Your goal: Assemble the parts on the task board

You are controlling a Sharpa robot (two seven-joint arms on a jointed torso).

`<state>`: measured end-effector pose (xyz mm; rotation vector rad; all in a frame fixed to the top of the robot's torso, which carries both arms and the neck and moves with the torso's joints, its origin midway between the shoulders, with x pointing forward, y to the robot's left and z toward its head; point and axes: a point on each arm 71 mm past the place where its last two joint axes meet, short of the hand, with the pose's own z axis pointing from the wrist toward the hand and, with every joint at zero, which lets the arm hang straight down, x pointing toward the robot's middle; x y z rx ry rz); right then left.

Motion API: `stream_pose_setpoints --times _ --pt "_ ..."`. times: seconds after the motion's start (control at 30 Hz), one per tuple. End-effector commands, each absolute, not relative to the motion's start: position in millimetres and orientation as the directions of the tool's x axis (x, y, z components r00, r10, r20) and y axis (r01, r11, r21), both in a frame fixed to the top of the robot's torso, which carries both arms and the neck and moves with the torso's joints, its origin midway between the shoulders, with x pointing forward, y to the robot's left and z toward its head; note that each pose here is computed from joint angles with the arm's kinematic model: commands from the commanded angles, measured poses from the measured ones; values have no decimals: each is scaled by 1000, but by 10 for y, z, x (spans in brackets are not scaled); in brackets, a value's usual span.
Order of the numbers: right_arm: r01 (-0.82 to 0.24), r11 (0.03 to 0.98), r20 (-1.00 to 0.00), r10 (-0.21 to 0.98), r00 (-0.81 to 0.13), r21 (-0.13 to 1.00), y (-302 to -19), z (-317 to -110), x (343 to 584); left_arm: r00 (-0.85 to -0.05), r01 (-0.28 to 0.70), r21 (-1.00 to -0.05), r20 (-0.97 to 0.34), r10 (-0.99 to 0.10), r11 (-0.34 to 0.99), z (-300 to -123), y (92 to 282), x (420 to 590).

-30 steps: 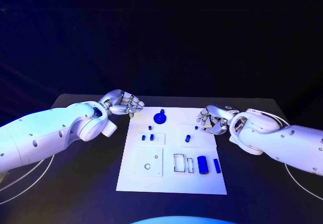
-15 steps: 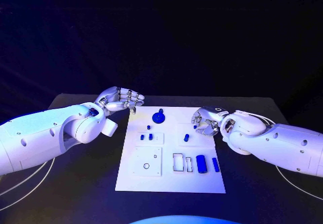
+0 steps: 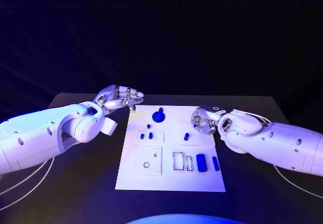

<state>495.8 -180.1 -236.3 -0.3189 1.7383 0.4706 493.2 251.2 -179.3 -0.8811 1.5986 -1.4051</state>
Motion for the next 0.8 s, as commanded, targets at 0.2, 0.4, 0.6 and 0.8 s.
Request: stream_pose_setpoints --times 0.2,0.4,0.6,0.8 --pt "-466 879 -972 -16 -236 99 -1761 -2456 4900 -430 22 -992 -120 -895 123 -1771 2502 4916" --pt "-460 886 -977 -48 -209 55 -1752 -2470 4891 -438 29 -991 -128 -890 129 -1763 2495 4896" --pt "-454 891 -984 -57 -170 26 -1750 -2465 4887 -447 36 -991 -132 -885 130 -1750 2487 4867" --pt "-460 888 -990 -38 -136 29 -1742 -2439 4877 -447 36 -991 -131 -885 128 -1746 2489 4860"
